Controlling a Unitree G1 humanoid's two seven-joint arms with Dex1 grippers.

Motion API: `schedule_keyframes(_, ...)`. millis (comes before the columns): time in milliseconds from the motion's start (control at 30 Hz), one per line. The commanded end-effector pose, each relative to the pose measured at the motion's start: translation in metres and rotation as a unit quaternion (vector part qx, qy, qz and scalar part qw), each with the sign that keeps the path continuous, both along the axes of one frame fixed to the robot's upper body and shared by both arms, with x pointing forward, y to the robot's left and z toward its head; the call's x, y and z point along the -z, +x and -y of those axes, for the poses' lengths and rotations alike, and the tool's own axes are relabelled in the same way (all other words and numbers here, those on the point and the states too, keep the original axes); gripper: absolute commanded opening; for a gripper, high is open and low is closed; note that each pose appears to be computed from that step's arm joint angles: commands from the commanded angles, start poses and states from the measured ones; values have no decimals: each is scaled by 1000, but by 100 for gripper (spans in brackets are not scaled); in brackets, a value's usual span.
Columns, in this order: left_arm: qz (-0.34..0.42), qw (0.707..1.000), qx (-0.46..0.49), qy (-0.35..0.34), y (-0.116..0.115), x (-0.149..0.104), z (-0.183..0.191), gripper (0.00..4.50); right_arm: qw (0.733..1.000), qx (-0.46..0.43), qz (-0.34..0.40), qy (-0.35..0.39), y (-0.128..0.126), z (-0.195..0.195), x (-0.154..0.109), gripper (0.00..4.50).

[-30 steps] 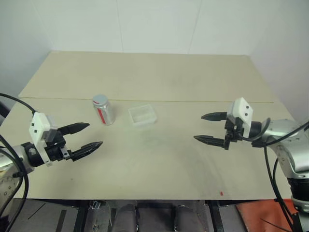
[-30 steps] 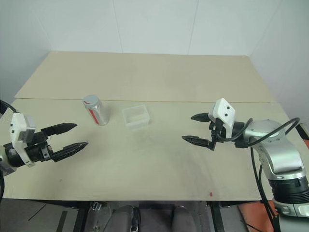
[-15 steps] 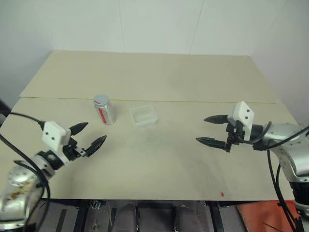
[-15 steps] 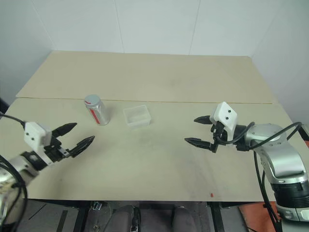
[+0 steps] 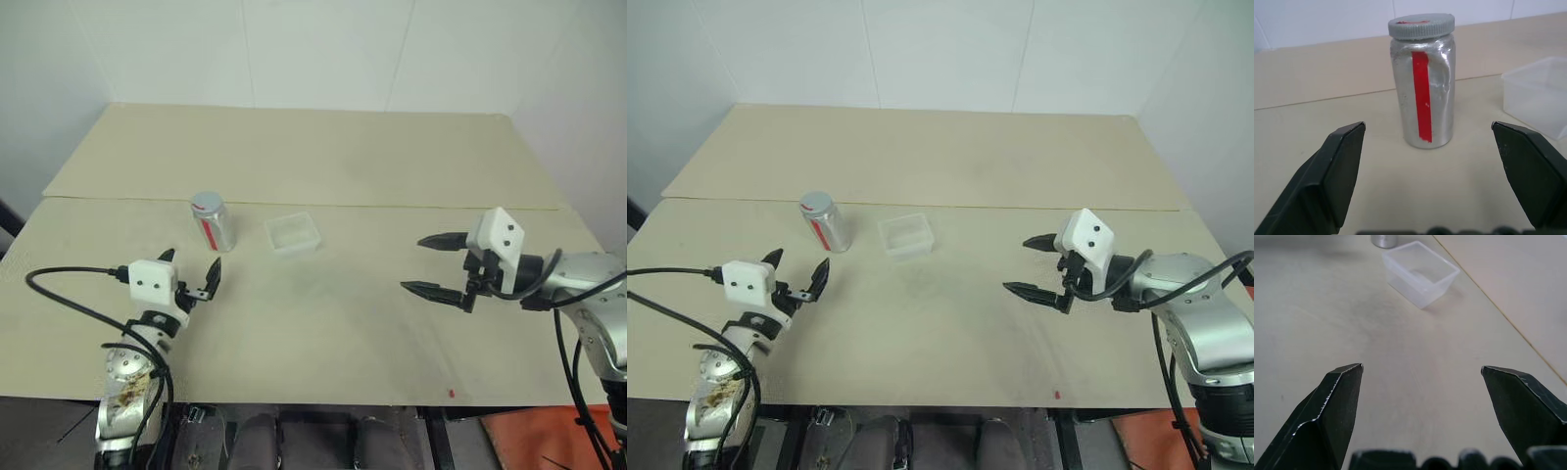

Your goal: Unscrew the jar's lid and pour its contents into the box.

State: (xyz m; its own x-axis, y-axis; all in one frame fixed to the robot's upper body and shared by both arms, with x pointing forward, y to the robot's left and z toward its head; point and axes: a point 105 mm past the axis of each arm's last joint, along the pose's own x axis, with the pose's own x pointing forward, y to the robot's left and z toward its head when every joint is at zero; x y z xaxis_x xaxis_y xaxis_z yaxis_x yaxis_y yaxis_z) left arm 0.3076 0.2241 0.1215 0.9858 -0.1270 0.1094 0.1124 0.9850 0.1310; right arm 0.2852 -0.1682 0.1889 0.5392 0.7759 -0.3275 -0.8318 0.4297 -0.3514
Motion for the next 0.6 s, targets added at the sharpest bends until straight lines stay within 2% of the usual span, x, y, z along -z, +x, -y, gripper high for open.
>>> schedule_keyframes(33,21,1000,1,4,9,-8,2,448,999,-2,38,0,-4,-2,-20,450)
schedule_keyframes(300,16,1000,-7,-6,25,-7,-2,448,999,-14,47,0,-7,-9,-25,450)
schedule_keyframes(600,17,999,27,-17,38,-9,6,448,998,-42,35,9,-6,-18,-23,450)
